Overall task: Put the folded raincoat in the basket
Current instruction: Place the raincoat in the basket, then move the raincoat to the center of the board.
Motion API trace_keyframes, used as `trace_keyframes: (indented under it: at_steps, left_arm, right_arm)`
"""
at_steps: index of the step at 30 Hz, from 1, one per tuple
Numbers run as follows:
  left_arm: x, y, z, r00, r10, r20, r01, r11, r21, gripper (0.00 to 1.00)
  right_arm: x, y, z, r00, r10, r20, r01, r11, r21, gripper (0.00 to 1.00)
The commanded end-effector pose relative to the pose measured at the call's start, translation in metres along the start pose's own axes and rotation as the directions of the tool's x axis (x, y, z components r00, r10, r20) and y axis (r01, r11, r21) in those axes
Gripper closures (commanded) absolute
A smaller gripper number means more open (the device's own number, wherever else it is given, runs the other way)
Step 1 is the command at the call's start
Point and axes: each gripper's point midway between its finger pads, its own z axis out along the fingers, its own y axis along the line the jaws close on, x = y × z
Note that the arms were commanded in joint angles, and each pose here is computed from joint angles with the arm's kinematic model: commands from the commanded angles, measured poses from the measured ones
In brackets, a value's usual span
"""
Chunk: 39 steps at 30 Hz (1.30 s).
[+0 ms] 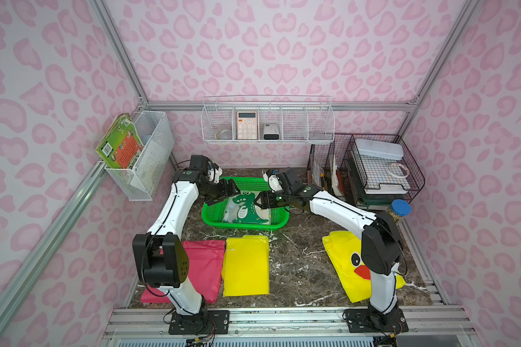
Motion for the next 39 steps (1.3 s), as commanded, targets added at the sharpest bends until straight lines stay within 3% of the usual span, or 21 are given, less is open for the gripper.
trace_keyframes:
  at_steps: [1,10,18,30,39]
  left_arm:
    - [0.015,-0.011,-0.016,1.0,0.008,0.019,-0.009,0.999,0.048,0.05]
    - [0.1,-0.008,-0.042,1.0,-0.013,-0.016,0.014,0.999,0.045,0.01]
    - [0.169,0.003,-0.042,0.995,-0.001,-0.104,-0.005,0.998,-0.057,0.01]
    - [0.199,0.007,-0.025,0.986,0.025,-0.165,-0.041,0.995,-0.093,0.01]
    - [0.208,0.012,-0.017,0.982,0.026,-0.185,-0.045,0.994,-0.102,0.01]
  right_arm:
    - [0.017,0.012,-0.01,0.999,-0.052,-0.015,0.052,0.999,0.011,0.28]
    - [0.118,0.03,-0.032,0.991,-0.063,-0.12,0.062,0.998,-0.011,0.28]
    - [0.195,0.012,-0.03,0.976,0.02,-0.217,-0.025,0.999,-0.02,0.28]
    - [0.221,0.015,0.005,0.959,0.035,-0.281,-0.05,0.998,-0.048,0.29]
    - [0.232,0.008,0.02,0.948,0.043,-0.315,-0.057,0.998,-0.035,0.35]
